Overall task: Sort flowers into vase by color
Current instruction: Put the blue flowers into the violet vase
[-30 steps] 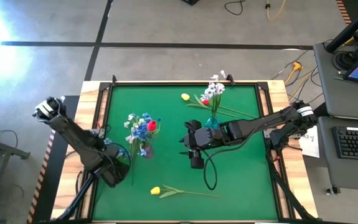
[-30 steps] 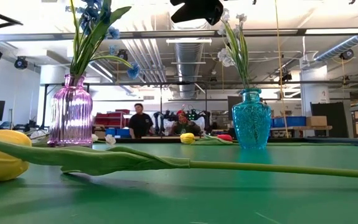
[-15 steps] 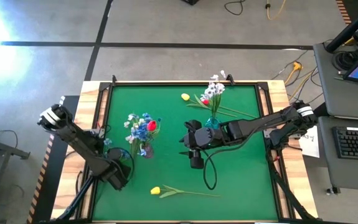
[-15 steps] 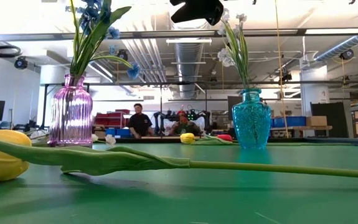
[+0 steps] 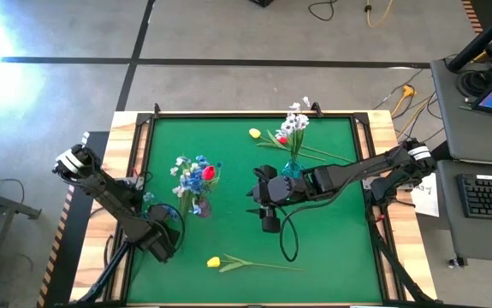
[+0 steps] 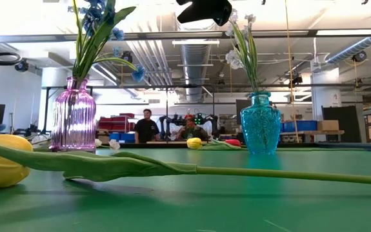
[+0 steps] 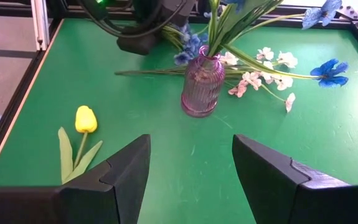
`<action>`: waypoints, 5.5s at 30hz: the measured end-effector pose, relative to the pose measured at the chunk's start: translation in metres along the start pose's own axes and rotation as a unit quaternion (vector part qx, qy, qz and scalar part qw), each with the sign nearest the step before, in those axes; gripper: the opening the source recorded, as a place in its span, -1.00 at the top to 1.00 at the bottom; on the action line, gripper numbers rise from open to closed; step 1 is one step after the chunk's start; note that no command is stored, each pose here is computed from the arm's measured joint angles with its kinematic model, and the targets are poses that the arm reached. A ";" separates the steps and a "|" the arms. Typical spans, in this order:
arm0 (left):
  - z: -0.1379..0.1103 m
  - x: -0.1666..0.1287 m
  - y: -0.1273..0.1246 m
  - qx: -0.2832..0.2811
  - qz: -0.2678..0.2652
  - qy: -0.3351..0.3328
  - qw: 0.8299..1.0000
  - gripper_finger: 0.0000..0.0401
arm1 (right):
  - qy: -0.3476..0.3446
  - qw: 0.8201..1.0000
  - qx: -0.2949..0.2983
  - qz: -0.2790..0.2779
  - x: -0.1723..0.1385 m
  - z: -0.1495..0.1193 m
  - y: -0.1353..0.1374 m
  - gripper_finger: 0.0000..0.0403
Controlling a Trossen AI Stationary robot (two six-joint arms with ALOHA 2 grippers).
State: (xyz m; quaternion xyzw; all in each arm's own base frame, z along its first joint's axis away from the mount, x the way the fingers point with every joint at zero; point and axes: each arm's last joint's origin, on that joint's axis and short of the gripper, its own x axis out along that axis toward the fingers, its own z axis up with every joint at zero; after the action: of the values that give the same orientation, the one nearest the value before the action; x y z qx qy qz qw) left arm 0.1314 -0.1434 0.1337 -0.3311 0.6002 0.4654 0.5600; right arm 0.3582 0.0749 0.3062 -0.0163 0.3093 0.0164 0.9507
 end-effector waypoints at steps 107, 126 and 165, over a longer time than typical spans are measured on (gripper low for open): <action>0.022 -0.129 -0.003 0.096 -0.238 -0.679 0.688 1.00 | -0.035 0.999 -0.026 0.000 0.001 0.006 0.000 -0.09; 0.018 -0.110 -0.023 0.106 -0.214 -0.678 0.695 1.00 | -0.035 0.999 -0.025 0.001 0.001 0.006 0.001 -0.09; 0.018 -0.112 -0.022 0.141 -0.176 -0.616 0.755 0.17 | -0.035 0.999 -0.022 0.001 0.001 0.006 0.001 -0.09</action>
State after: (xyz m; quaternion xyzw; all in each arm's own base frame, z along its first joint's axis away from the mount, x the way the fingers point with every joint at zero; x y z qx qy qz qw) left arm 0.1758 -0.1482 0.2404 0.0100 0.1157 0.3725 0.9207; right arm 0.3628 0.0757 0.3107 -0.0360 0.2753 0.0245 0.9604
